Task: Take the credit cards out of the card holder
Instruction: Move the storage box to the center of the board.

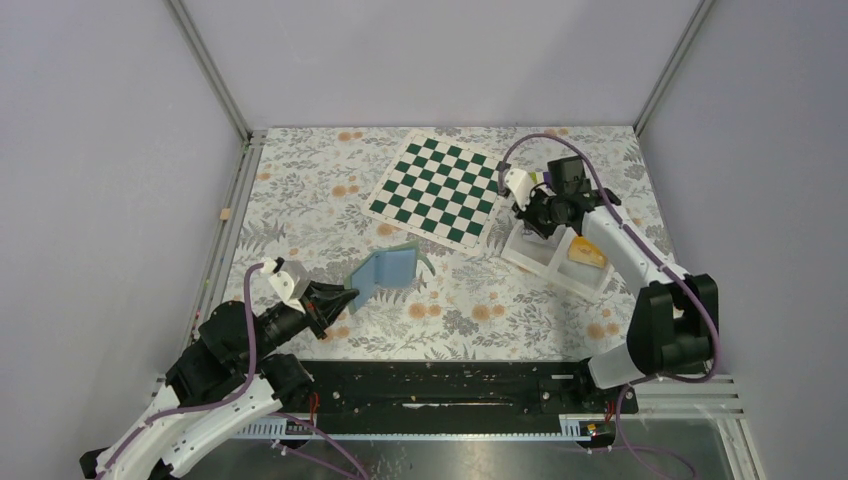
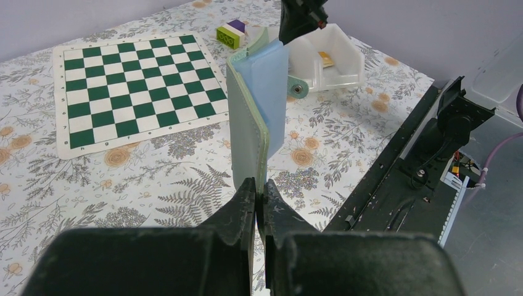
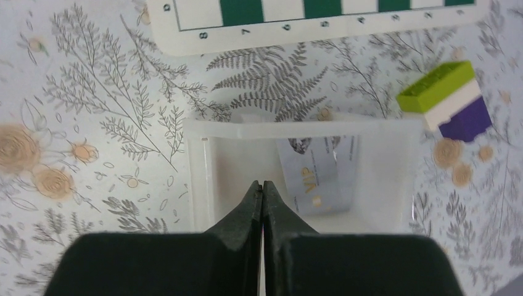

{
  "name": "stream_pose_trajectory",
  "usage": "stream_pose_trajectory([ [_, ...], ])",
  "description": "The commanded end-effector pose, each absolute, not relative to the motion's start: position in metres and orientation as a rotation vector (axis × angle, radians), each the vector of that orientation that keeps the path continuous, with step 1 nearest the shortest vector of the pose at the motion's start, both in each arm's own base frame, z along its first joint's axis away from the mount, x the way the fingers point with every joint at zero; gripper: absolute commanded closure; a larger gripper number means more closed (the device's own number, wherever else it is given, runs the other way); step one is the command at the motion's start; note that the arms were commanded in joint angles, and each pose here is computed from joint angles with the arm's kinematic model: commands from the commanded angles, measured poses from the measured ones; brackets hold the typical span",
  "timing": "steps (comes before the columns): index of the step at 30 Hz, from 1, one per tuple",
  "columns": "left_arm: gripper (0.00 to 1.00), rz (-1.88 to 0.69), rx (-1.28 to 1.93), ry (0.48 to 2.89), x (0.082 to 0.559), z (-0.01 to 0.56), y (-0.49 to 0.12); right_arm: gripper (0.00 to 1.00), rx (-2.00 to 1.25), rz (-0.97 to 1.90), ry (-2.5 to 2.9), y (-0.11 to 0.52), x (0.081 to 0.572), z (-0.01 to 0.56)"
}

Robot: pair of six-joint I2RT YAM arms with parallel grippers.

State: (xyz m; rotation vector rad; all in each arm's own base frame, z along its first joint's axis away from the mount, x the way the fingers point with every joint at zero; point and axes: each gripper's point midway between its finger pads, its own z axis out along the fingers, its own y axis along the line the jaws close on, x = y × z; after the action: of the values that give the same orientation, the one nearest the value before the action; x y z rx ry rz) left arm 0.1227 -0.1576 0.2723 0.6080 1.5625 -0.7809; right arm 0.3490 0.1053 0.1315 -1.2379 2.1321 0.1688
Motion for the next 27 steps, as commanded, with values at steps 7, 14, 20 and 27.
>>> stream_pose_trajectory([
  [7,1.00,-0.810,0.587,1.478,0.121,0.294,-0.159,1.00,-1.689,0.091,1.875,0.106,0.370,0.074],
  [14,1.00,-0.794,0.576,1.488,0.124,0.292,-0.158,1.00,-1.769,0.120,1.801,0.098,0.371,0.045],
  [20,1.00,-0.795,0.586,1.496,0.125,0.290,-0.160,1.00,-1.779,0.090,1.781,0.096,0.377,0.032],
  [27,1.00,-0.788,0.574,1.490,0.125,0.292,-0.157,1.00,-1.810,0.044,1.789,0.090,0.383,0.028],
])
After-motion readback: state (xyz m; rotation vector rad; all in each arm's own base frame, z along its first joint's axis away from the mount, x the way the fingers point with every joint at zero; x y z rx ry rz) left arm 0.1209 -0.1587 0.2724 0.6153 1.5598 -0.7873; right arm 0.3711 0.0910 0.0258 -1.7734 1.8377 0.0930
